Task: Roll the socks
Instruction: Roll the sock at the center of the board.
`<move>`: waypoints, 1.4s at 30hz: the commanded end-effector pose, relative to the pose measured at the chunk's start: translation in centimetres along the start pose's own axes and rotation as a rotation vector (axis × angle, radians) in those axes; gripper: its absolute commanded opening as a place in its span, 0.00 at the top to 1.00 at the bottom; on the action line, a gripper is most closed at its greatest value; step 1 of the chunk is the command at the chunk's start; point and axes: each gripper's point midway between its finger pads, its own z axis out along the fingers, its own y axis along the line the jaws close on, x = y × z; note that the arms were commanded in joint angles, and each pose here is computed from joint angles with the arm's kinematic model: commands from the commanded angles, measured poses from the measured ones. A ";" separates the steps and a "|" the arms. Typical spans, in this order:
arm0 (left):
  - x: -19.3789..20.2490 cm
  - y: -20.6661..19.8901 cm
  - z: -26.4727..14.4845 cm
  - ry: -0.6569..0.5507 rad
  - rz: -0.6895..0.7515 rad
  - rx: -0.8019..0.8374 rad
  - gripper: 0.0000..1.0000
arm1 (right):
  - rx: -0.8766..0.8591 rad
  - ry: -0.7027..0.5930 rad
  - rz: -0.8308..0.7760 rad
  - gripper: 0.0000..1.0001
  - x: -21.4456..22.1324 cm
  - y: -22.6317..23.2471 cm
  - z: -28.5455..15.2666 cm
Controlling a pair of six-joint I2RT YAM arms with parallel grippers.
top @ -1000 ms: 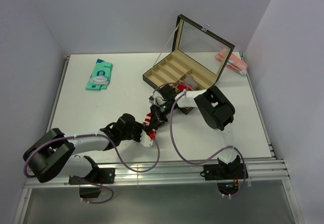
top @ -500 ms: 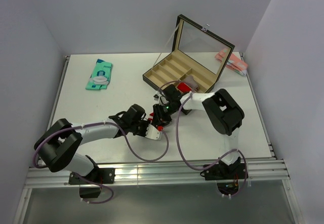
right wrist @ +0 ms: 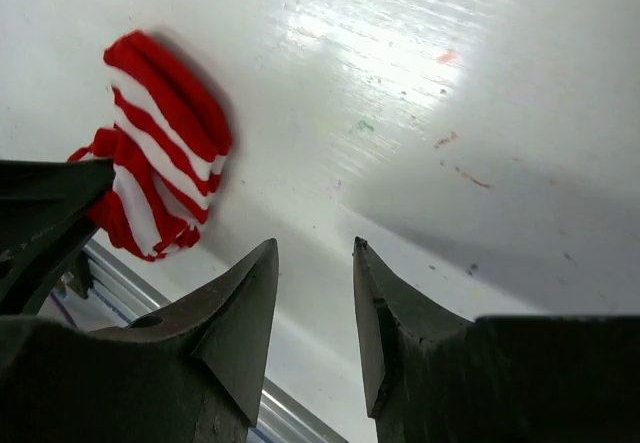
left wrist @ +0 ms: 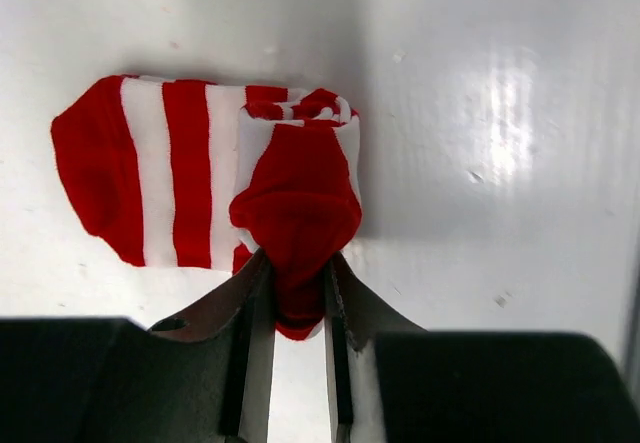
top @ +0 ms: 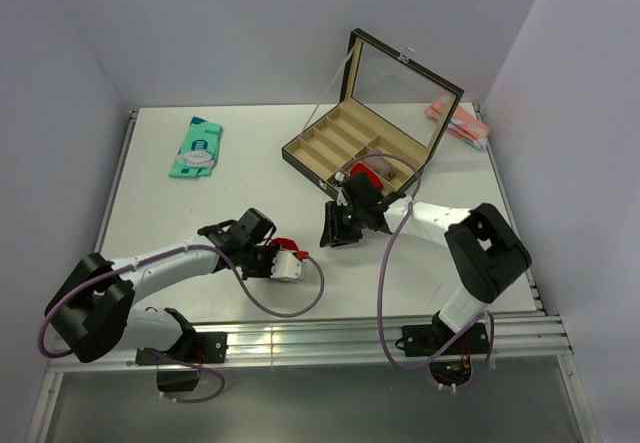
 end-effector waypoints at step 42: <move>3.9 -2.0 1.6 0.197 -0.559 0.901 0.88 | 0.032 -0.340 -0.922 0.44 8.1 15.5 2.4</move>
